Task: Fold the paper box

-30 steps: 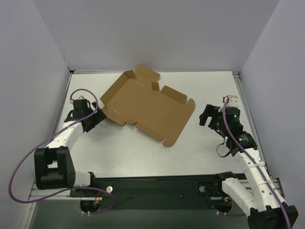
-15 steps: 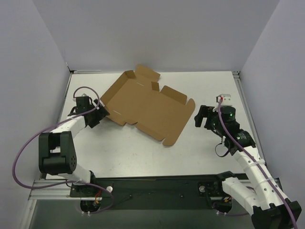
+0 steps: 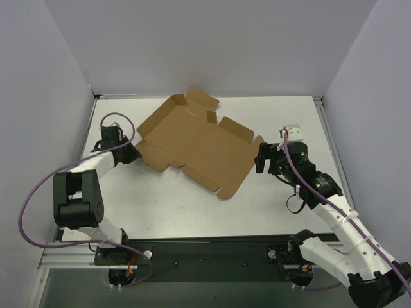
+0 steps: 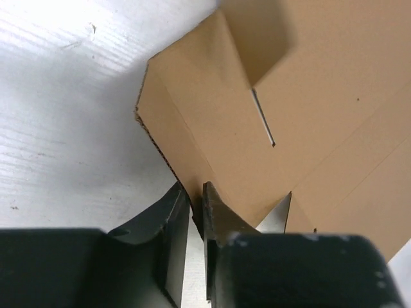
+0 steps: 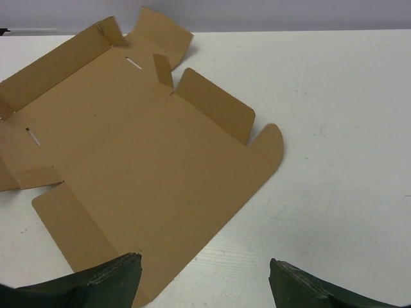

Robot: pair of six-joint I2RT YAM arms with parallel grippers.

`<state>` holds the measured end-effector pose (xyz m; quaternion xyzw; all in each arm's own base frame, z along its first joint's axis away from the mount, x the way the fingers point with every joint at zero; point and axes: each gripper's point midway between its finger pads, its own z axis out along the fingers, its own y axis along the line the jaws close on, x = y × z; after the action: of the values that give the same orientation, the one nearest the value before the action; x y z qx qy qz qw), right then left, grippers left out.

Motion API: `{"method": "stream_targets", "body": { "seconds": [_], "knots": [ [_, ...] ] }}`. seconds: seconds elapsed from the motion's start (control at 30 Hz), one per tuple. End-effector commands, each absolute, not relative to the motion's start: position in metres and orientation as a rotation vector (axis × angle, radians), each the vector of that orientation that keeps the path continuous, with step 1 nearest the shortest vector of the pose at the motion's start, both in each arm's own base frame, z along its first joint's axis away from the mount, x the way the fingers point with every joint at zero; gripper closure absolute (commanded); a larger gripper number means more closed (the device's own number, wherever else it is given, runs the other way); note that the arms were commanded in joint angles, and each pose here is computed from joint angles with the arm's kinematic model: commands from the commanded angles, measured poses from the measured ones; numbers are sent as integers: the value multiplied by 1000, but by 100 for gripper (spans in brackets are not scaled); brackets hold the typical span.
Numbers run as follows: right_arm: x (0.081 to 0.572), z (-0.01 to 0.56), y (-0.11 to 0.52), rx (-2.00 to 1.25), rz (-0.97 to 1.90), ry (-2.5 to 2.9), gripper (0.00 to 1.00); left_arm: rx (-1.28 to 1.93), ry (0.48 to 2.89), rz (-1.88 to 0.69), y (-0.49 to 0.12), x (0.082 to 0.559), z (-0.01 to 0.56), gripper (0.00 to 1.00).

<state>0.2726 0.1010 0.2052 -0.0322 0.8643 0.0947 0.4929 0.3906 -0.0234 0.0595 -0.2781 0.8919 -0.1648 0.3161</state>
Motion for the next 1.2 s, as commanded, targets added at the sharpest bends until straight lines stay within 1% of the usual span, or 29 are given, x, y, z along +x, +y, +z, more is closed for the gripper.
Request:
{"method": "stream_targets", "body": {
  "seconds": [0.0,0.03,0.07,0.1,0.13,0.17,0.33,0.4,0.5,0.6,0.77,0.8,0.87,0.97,1.1,1.13,1.17],
  "knots": [
    [271,228,111,-131,216,2059,19,-548,2279,-447,-25,419,86,86],
    [270,230,116,-160,227,2057,19,-517,2278,-462,-28,420,88,87],
    [266,230,123,-198,242,2060,19,-452,2279,-459,-35,422,92,94],
    [265,237,129,-223,264,2049,19,-415,2272,-455,-38,422,98,94],
    [263,236,133,-257,265,2062,19,-375,2259,-455,-41,424,106,99],
    [262,239,136,-278,273,2061,19,-308,2255,-447,-47,424,110,100],
    [258,266,166,-434,323,2028,18,-90,2125,-543,-67,427,158,100],
    [258,272,172,-503,311,2015,18,51,2053,-639,-85,421,185,100],
    [262,286,187,-612,302,1972,18,253,1948,-775,-110,404,221,100],
    [267,294,201,-809,257,1896,18,387,1869,-841,-124,385,247,100],
    [288,319,219,-985,171,1767,18,510,1842,-910,-135,359,261,100],
    [294,316,224,-1021,153,1767,18,523,1835,-920,-137,356,263,100],
    [303,330,222,-1003,101,1743,18,528,1820,-912,-137,353,269,100],
    [324,353,203,-767,29,1797,19,519,1805,-871,-134,349,274,100],
    [320,361,205,-405,242,1887,20,531,1774,-850,-142,341,281,100],
    [317,357,213,-254,368,1925,20,531,1763,-830,-141,341,284,100],
    [315,352,218,-203,427,1939,20,539,1763,-833,-145,339,283,100]
  ]
}}
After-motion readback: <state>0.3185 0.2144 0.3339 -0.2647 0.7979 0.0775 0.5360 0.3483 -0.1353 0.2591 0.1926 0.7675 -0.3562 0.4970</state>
